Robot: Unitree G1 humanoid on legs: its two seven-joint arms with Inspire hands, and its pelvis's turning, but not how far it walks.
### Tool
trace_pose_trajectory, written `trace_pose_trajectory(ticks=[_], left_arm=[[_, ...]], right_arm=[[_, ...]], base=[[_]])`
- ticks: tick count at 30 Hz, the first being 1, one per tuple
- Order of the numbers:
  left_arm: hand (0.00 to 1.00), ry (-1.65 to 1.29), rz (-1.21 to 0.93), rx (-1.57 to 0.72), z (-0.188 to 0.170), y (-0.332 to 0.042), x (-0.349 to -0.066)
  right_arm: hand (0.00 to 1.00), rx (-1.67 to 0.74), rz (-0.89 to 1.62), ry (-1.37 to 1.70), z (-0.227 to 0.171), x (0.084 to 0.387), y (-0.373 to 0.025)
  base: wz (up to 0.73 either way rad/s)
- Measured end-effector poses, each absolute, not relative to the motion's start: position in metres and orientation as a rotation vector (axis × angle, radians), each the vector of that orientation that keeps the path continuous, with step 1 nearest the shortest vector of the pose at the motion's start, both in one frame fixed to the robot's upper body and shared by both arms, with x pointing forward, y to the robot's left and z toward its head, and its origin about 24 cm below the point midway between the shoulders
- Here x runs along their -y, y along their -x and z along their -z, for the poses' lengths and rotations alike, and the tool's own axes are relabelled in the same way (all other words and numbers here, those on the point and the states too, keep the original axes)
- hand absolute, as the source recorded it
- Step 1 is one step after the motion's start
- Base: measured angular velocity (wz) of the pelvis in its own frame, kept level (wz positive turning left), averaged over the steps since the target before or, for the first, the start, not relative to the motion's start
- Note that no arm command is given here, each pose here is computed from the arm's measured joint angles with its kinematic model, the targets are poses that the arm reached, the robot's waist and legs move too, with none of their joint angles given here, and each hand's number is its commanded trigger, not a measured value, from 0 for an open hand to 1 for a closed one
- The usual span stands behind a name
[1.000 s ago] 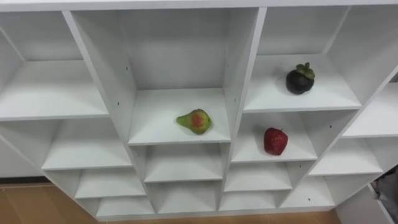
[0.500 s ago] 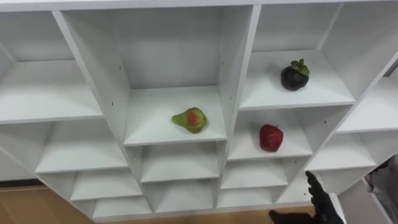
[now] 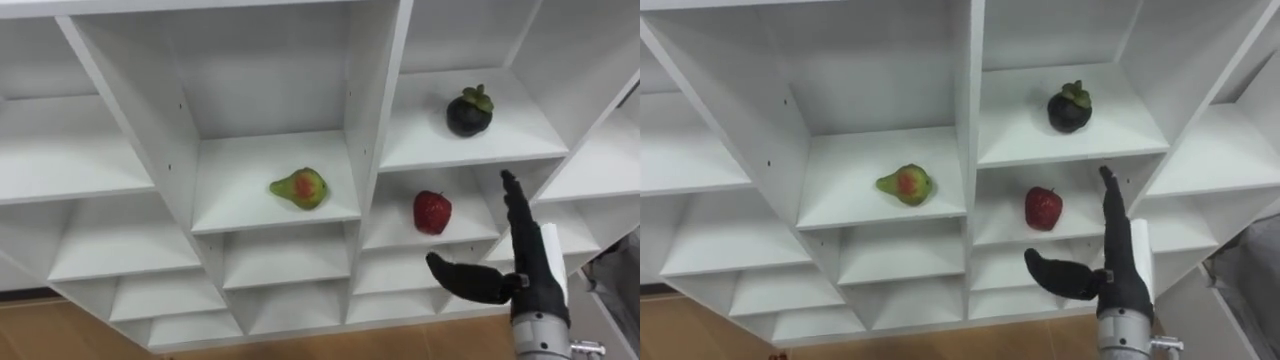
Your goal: Collect fruits from the closet
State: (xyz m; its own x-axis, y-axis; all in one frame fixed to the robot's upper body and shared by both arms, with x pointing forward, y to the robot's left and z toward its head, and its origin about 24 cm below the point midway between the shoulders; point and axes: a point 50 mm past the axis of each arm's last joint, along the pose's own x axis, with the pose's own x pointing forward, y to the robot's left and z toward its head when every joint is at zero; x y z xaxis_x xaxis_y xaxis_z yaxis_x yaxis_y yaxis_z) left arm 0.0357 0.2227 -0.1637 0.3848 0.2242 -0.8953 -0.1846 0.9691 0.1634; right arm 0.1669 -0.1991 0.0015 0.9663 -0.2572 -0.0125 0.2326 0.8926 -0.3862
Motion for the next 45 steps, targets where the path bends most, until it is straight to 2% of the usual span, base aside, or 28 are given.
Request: trace_pose_trajectory(ticks=[20, 45], left_arm=[[1.0, -0.048, -0.237, -1.171, 0.164, -0.033, -0.227], [1.0, -0.042, -0.226, -1.162, 0.164, -0.04, -0.227]], right_arm=[[0.0, 0.127, 0.34, 0.422, -0.033, 0.195, -0.175], [0.0, 0.227, 0.395, 0.408, -0.049, 0.194, -0.193]], base=[[0.0], [0.0]])
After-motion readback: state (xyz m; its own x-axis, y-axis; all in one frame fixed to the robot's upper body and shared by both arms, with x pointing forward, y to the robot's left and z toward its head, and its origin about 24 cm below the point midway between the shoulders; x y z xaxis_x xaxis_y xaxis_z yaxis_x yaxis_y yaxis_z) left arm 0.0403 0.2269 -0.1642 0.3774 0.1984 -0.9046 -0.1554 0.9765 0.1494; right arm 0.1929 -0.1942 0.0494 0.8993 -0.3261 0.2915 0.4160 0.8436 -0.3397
